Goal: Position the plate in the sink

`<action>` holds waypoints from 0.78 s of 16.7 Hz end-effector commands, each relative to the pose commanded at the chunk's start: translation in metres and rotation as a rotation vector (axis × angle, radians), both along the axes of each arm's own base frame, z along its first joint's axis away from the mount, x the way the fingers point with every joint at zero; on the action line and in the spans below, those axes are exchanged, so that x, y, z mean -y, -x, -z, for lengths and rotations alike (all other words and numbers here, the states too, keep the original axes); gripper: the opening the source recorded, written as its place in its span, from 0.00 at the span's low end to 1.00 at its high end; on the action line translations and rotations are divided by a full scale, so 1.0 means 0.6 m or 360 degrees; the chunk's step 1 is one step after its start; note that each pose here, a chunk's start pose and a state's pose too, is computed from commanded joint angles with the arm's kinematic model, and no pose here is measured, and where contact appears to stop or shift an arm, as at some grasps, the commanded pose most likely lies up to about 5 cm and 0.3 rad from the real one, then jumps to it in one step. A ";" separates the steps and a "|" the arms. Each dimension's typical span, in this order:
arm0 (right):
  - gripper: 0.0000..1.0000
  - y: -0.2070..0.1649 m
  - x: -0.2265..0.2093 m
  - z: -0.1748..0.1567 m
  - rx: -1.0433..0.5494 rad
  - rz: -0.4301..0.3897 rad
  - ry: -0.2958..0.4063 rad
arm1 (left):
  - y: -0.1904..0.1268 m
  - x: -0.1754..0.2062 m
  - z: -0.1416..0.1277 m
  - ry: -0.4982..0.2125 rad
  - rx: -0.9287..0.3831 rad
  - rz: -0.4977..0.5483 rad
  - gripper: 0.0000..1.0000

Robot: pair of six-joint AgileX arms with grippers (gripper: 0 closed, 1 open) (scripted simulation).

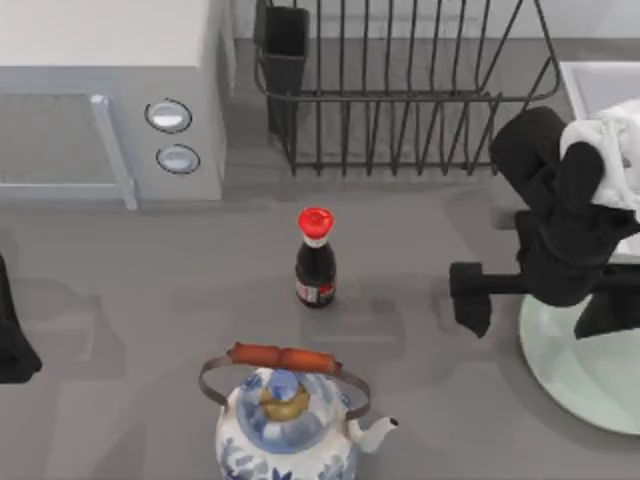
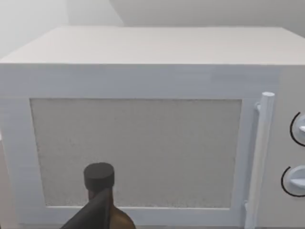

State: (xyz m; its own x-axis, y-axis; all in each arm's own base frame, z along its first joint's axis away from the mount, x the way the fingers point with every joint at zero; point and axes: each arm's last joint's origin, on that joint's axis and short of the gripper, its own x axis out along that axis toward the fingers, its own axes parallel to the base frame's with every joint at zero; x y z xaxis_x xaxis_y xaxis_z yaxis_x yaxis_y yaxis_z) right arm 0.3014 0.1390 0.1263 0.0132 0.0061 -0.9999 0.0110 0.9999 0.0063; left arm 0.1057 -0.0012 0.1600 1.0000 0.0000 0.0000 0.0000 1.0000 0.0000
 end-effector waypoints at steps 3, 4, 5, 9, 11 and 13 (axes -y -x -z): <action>1.00 0.006 0.002 0.047 -0.0014 -0.0002 0.0006 | 0.000 0.000 0.000 0.0000 0.0000 0.0000 1.00; 1.00 0.008 0.002 0.054 -0.0020 -0.0002 0.0009 | 0.000 0.000 0.000 0.0000 0.0000 0.0000 1.00; 1.00 0.008 0.002 0.055 -0.0021 -0.0002 0.0010 | 0.000 0.000 0.000 0.0000 0.0000 0.0000 1.00; 0.92 0.008 0.002 0.055 -0.0021 -0.0002 0.0010 | 0.000 0.000 0.000 0.0000 0.0000 0.0000 1.00; 0.77 0.008 0.002 0.055 -0.0021 -0.0002 0.0010 | 0.000 0.000 0.000 0.0000 0.0000 0.0000 1.00; 0.62 0.008 0.002 0.055 -0.0021 -0.0002 0.0010 | 0.000 0.000 0.000 0.0000 0.0000 0.0000 1.00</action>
State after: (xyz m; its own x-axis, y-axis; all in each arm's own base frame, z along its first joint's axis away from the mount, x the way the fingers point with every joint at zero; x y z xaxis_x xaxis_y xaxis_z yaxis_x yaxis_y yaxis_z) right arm 0.2967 0.1376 0.0931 0.0000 0.0000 -1.0000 0.0100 1.0000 0.0000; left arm 0.1057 -0.0012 0.1600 1.0000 0.0000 0.0000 0.0000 1.0000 0.0000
